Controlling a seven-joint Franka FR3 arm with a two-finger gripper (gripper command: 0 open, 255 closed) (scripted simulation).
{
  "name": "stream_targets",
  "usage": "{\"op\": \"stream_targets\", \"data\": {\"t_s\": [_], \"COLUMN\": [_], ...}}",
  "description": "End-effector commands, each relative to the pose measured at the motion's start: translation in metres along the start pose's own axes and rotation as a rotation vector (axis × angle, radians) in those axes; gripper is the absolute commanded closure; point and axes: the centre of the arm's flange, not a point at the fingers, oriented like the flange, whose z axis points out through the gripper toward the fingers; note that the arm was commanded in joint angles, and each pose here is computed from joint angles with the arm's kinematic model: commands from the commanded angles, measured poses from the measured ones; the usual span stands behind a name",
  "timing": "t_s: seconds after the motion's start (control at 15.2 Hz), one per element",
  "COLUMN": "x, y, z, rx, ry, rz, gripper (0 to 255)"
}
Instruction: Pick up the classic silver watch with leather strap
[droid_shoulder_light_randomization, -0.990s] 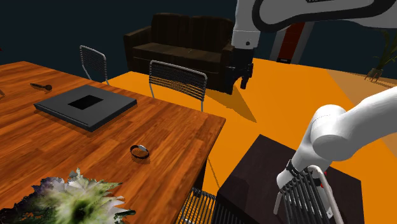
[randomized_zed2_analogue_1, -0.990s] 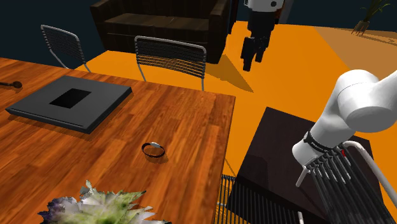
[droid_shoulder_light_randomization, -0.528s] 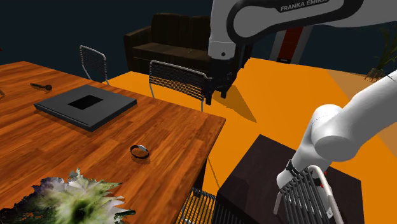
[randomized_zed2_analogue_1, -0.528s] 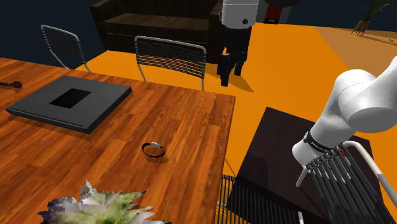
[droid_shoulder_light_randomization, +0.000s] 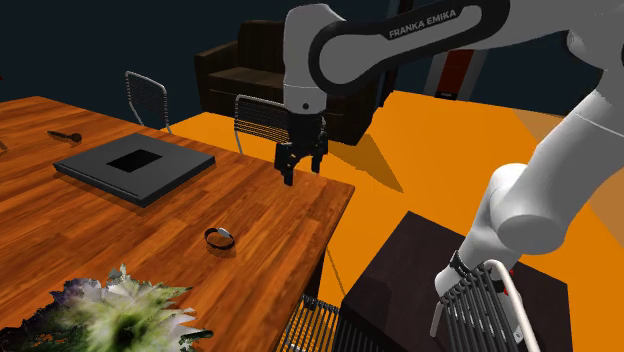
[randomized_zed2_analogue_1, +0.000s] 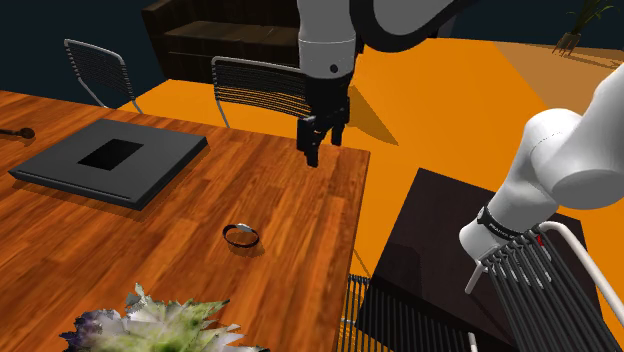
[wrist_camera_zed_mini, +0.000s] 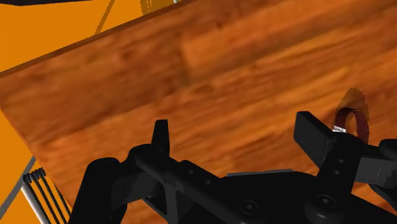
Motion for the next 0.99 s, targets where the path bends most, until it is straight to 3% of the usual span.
{"op": "stream_targets", "data": {"t_s": [0.0, 0.79, 0.92], "x": [0.009, 0.061, 0.063], "y": [-0.025, -0.162, -0.165], "z": [0.011, 0.066, 0.073], "rx": [0.004, 0.022, 0.022], "ry": [-0.002, -0.016, -0.017], "rz": [-0.012, -0.087, -0.088], "gripper": [0, 0, 0]}}
